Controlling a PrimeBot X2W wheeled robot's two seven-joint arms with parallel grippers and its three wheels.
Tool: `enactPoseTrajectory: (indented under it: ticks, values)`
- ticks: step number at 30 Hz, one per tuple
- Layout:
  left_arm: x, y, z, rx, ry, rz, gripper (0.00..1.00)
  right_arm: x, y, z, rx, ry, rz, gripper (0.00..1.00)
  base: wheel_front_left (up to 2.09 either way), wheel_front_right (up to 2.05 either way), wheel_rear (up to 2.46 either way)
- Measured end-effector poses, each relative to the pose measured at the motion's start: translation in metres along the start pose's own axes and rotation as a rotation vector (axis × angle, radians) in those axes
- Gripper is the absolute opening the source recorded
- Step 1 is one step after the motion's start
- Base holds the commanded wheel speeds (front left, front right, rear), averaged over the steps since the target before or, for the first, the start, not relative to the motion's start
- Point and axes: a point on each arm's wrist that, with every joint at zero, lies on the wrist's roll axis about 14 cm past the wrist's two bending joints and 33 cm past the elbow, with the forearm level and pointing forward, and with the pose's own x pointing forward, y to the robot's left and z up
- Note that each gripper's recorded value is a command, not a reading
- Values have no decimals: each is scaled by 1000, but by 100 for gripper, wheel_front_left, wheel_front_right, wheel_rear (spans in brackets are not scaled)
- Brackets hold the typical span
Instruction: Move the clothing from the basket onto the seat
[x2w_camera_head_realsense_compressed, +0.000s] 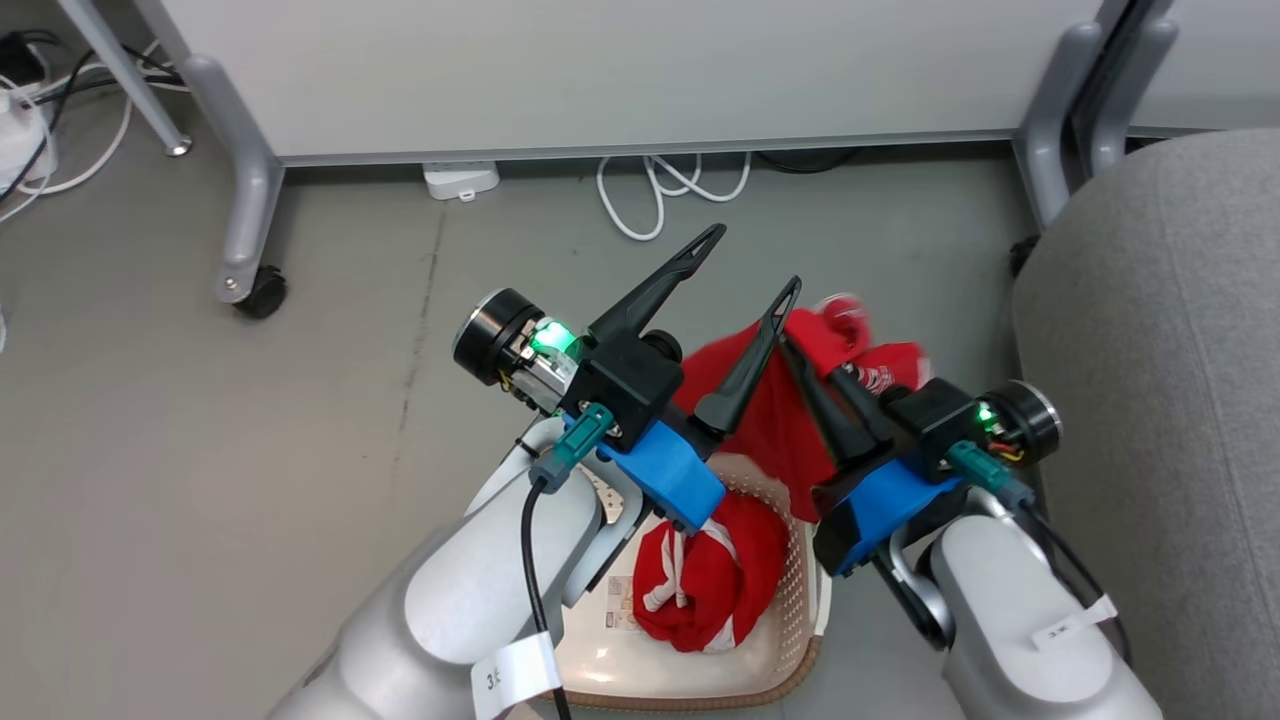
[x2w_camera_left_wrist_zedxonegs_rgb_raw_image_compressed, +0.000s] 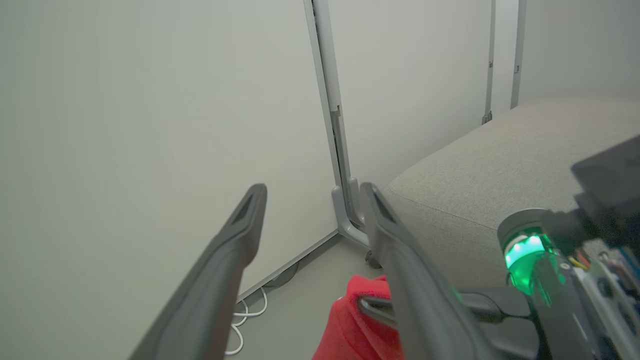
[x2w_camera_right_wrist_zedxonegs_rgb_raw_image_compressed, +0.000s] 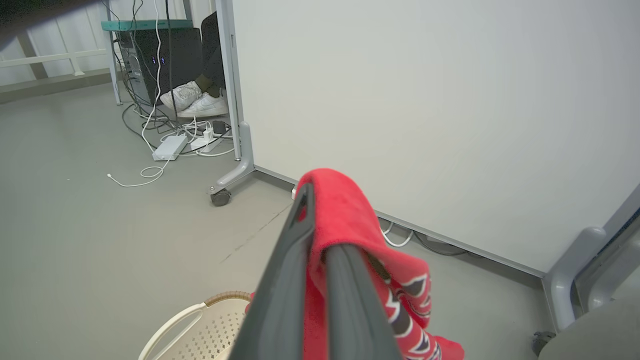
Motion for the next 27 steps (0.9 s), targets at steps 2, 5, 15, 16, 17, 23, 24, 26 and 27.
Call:
enactPoseTrajectory:
  ticks: [2,5,15,16,17,23,24,26,27]
  values:
    - [2,-3,-5,-3,8,-13,100,-4,-15,2,-8,-5,-44,0,0,0,0]
    - [6,-10,-11,-11,17,-37,100,-12,-40,5,-15,-14,-113,0,0,0,0]
    - [27,-47,-31,-40,36,-166,100,-49,-107,20,-50,-56,-310,0,0,0,0]
    - [30,-52,-32,-45,36,-180,100,-53,-112,21,-54,-59,-325,0,0,0,0]
    - [32,-56,-33,-50,36,-195,100,-57,-116,22,-58,-61,-339,0,0,0,0]
    - [44,-80,-39,-72,32,-269,100,-94,-144,26,-76,-62,-454,0,0,0,0]
    - [46,-85,-41,-77,33,-282,100,-100,-149,26,-79,-62,-474,0,0,0,0]
    - [48,-94,-44,-86,37,-312,100,-114,-158,29,-87,-65,-516,0,0,0,0]
    - [49,-99,-46,-90,38,-328,100,-122,-163,29,-90,-64,-540,0,0,0,0]
